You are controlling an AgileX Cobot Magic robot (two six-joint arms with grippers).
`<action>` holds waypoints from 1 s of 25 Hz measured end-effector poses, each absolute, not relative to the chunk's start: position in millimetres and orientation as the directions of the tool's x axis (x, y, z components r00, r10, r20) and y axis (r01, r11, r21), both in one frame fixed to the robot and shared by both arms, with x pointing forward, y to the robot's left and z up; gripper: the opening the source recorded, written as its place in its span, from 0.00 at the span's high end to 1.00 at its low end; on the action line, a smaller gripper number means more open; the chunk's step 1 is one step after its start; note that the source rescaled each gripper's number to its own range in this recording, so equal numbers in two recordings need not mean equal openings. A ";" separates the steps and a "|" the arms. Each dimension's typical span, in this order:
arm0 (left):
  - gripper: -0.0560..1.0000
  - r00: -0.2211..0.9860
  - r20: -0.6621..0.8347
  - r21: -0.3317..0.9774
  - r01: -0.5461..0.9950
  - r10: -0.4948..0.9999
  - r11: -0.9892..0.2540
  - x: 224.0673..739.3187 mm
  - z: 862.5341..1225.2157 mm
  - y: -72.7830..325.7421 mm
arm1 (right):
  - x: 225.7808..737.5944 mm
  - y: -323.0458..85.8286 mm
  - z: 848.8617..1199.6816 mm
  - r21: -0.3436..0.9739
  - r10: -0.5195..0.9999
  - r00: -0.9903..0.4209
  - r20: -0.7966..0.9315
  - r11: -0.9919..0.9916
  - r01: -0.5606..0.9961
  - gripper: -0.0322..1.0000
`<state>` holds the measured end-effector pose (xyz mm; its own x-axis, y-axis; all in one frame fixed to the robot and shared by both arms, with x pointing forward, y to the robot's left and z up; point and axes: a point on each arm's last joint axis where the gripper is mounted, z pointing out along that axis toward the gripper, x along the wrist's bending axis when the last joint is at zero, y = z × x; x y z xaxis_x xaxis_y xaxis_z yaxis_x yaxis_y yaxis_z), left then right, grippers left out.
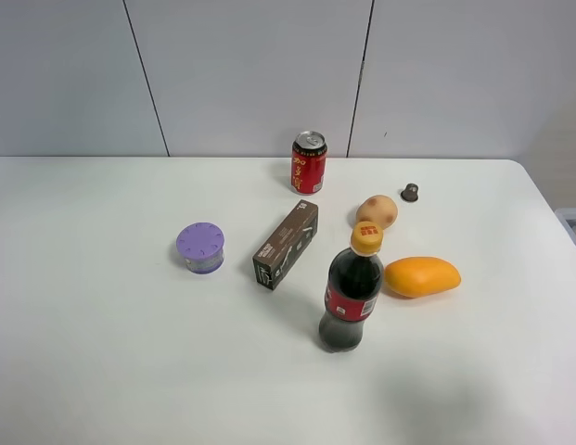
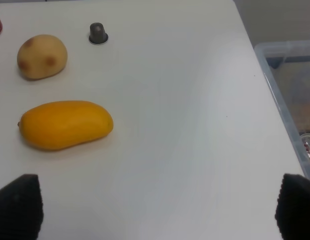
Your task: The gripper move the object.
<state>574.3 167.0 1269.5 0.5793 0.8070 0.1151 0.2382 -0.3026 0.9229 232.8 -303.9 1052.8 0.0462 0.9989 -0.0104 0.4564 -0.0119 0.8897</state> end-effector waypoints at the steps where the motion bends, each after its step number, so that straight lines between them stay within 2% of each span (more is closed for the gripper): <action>1: 0.01 0.546 0.135 0.909 0.264 0.827 -0.322 574.1 1270.4 182.4 | 232.8 -303.9 1052.8 0.890 0.999 0.046 -0.010 -0.012 0.456 0.00; 5: 0.01 0.426 0.171 0.866 0.366 0.889 -0.342 569.1 1273.6 234.0 | 232.8 -303.9 1052.8 0.890 0.999 0.046 -0.010 -0.012 0.456 0.00; 11: 0.01 0.316 0.145 0.792 0.531 0.937 -0.302 561.6 1266.4 284.6 | 232.8 -303.9 1052.8 0.890 0.999 0.046 -0.010 -0.012 0.456 0.00; 19: 0.01 0.219 0.137 0.760 0.602 0.966 -0.244 558.5 1262.6 319.8 | 232.8 -303.9 1052.8 0.890 0.999 0.046 -0.010 -0.012 0.456 0.00; 25: 0.01 0.081 0.263 0.687 0.684 0.961 -0.245 543.8 1251.7 342.3 | 232.8 -303.9 1052.8 0.890 0.999 0.046 -0.010 -0.012 0.456 0.00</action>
<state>543.8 342.3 1251.7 0.0814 0.9615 0.2626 0.6844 -0.2454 0.6865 232.8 -303.9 1052.8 0.0462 0.9989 -0.0104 0.4564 -0.0119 0.8897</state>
